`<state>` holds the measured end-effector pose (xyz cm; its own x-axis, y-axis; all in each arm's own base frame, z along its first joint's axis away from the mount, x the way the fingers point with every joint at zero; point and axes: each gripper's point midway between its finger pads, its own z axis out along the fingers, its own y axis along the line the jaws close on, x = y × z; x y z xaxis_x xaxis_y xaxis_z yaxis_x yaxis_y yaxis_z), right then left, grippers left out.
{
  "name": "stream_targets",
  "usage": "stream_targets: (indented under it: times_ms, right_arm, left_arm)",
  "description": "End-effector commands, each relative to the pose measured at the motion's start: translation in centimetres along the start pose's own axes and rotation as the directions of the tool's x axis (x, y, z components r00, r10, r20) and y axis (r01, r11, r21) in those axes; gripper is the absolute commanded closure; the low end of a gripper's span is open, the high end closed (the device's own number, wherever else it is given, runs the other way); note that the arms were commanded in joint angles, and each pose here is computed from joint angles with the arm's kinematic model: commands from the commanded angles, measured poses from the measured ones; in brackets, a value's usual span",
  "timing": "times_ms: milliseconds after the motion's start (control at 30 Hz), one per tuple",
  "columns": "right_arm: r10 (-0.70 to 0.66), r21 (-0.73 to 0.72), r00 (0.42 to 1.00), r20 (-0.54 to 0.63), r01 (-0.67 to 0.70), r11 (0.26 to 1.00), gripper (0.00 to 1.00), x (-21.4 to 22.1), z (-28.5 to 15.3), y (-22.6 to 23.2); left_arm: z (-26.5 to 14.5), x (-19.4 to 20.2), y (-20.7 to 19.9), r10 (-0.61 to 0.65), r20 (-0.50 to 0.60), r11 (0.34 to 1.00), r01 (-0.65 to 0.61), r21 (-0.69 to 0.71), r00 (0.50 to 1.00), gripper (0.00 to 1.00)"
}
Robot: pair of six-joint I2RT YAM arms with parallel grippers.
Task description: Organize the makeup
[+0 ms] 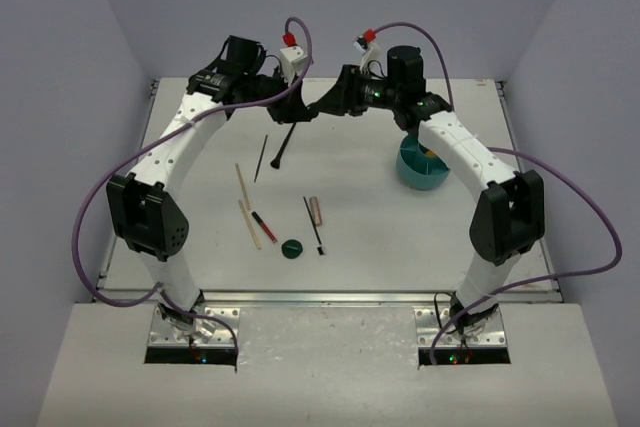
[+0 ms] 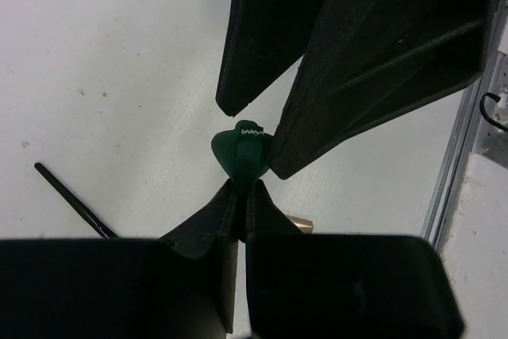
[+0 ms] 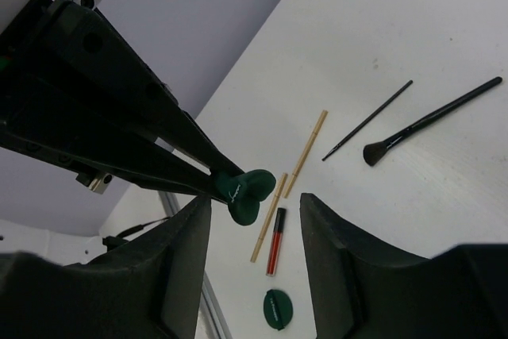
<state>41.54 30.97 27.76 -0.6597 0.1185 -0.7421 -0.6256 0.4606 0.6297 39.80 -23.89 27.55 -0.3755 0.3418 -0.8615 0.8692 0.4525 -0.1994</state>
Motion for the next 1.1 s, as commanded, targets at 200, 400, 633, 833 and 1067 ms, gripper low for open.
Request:
stream_targets:
  times_ms: [200, 400, 633, 833, 1067]
  right_arm:
    - [0.033, -0.110, 0.999, 0.043, -0.028, 0.993, 0.83, -1.5, 1.9, 1.9]
    - [-0.023, -0.073, 0.997, 0.068, 0.028, 0.997, 1.00, -2.0, 1.2, 1.5]
    - [-0.102, 0.173, 0.985, 0.142, 0.077, 0.982, 1.00, -6.4, -7.9, -4.7]
    - [-0.398, 0.576, 0.914, -0.073, 0.364, 0.732, 1.00, -7.6, -19.6, -14.0]
    - [-0.489, 0.643, 0.751, -0.443, 0.647, 0.411, 1.00, -6.5, -26.0, -20.1]
  left_arm:
    - [-0.1, -1.6, -1.3, 0.045, 0.050, 0.999, -0.046, 0.023, 0.998, 1.00]
    - [0.2, -1.0, -1.0, 0.024, 0.034, 1.000, -0.025, 0.012, 0.999, 0.49]
    - [-0.3, -1.6, 0.9, 0.000, 0.025, 0.995, 0.002, -0.104, 1.000, 0.00]
    - [-0.7, 1.3, 3.1, -0.046, -0.050, 0.970, 0.032, -0.240, 0.998, 0.00]
    - [-0.4, 4.1, 3.7, -0.088, -0.108, 0.962, 0.056, -0.268, 0.990, 0.00]
